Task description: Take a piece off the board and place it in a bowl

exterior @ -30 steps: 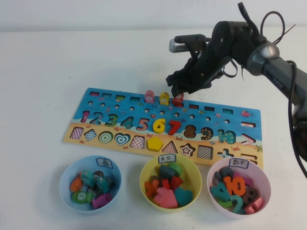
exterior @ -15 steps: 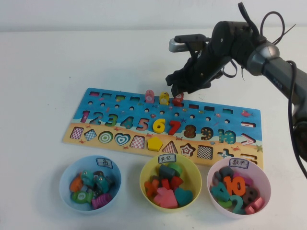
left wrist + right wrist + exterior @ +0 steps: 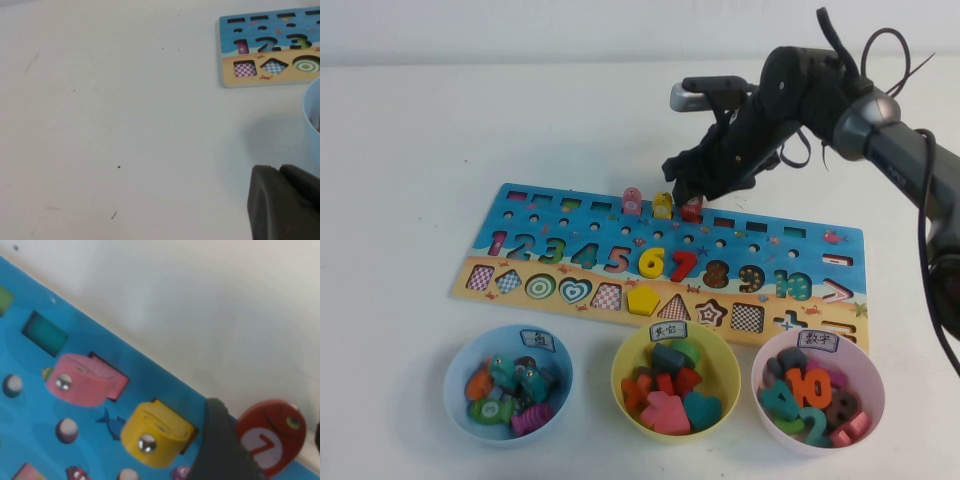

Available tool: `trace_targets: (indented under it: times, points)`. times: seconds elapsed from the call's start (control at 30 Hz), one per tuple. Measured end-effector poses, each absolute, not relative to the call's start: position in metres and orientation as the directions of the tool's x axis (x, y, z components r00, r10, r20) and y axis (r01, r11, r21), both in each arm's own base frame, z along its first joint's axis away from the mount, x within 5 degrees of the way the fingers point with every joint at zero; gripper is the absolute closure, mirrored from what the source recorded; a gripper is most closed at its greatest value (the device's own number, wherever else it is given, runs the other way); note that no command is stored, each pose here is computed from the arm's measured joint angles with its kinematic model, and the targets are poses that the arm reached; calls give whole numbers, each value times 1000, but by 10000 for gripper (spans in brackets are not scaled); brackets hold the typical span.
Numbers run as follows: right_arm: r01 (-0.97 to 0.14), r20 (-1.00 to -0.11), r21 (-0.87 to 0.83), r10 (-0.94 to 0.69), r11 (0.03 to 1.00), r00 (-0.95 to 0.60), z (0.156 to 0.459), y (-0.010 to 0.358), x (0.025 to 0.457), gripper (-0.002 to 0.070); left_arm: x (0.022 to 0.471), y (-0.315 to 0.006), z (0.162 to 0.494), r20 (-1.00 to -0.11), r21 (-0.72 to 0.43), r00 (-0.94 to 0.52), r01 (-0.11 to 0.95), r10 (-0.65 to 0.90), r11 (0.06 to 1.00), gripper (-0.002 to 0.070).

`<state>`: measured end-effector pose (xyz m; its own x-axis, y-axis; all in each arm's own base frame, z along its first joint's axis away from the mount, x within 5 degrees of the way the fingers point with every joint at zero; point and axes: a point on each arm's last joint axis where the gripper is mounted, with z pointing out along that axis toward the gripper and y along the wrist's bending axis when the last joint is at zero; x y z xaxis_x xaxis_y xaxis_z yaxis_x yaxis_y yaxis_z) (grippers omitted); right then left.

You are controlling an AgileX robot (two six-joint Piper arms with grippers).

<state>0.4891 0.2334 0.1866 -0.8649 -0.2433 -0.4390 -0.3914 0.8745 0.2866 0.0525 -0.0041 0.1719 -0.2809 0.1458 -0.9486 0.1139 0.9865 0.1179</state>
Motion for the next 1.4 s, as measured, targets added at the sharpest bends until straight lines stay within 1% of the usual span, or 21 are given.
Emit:
trace_targets:
  times: [0.07,0.23,0.33,0.5,0.87,0.97,1.17,1.3,1.4]
  points:
    - [-388,-421,287,-249,876,-872,179,234,489,316,53,-4,172,-949,118,-281,114,146,986,680]
    - [-386,-417,292,-247,875,-875,177,234,489,332,53,-4,172,-949,118,-281,114,146,986,680]
    - [-386,-418,292,-246,875,-874,177,234,490,365,53,-4,172,-949,118,-281,114,146,986,680]
    - [-386,-421,291,-245,875,-873,176,234,490,454,53,-4,172,-949,118,-281,114,146,986,680]
    - [-394,-415,271,-263,879,-871,180,232,489,454,53,-4,172,-949,118,-281,114,146,986,680]
    - [-408,-414,243,-286,880,-864,192,230,487,454,53,-4,172,-949,118,-281,114,146,986,680]
    - [-444,-452,201,-319,873,-833,238,224,479,454,53,-4,172,-949,118,-281,114,146,986,680]
    - [-493,-462,174,-371,853,-805,264,220,469,454,53,-4,172,-949,118,-281,114,146,986,680]
    - [-547,-505,172,-404,819,-763,289,219,460,454,53,-4,172,-949,118,-281,114,146,986,680]
